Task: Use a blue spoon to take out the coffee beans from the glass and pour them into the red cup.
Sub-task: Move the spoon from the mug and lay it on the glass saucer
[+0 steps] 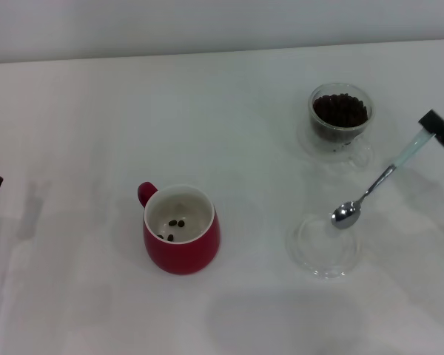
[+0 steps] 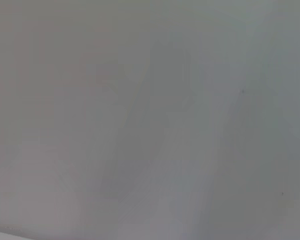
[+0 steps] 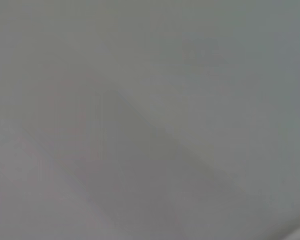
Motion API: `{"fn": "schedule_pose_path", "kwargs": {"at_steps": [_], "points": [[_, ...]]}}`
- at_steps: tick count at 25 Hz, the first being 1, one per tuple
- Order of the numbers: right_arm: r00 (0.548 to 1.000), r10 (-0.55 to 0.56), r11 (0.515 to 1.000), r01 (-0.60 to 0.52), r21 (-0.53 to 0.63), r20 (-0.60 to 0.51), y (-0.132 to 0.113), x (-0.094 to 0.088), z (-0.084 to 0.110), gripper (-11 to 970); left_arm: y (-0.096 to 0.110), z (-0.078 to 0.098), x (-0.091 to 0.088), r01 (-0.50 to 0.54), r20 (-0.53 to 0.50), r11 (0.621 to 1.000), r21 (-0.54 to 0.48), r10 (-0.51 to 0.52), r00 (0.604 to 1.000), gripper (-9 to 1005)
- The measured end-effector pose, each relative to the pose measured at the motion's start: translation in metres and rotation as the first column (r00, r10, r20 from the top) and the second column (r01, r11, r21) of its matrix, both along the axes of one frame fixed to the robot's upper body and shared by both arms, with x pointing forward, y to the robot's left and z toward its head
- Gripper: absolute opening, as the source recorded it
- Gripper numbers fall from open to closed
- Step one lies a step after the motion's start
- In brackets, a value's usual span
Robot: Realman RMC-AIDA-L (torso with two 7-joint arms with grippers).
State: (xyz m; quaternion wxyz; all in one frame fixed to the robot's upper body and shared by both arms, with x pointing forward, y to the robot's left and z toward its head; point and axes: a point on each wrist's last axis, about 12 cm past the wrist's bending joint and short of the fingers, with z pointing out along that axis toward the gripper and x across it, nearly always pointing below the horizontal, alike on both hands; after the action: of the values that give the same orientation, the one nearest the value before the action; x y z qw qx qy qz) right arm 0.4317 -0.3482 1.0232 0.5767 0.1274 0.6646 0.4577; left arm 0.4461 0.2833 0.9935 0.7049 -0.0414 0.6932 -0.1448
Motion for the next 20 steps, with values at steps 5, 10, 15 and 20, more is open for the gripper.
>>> {"fn": "schedule_pose_path", "kwargs": {"at_steps": [5,10,15,20], "points": [[0.999,-0.001,1.000,0.000,-0.016,-0.050,0.002,0.001,-0.007,140,0.000,0.000,0.000,0.000,0.000,1.000,0.000,0.000,1.000,733],[0.998,0.001,1.000,-0.003,-0.029,-0.070,0.003,0.001,-0.010,140,0.000,0.000,0.001,0.002,0.002,1.000,0.000,-0.002,1.000,732],[0.995,0.010,0.999,-0.014,-0.046,-0.098,0.005,0.001,-0.014,139,0.000,0.000,0.001,0.001,0.002,1.000,0.000,-0.001,1.000,733],[0.993,0.009,0.998,-0.016,-0.063,-0.117,0.007,0.002,-0.017,138,0.000,0.000,0.001,0.002,0.002,1.000,0.000,-0.002,1.000,733]]}}
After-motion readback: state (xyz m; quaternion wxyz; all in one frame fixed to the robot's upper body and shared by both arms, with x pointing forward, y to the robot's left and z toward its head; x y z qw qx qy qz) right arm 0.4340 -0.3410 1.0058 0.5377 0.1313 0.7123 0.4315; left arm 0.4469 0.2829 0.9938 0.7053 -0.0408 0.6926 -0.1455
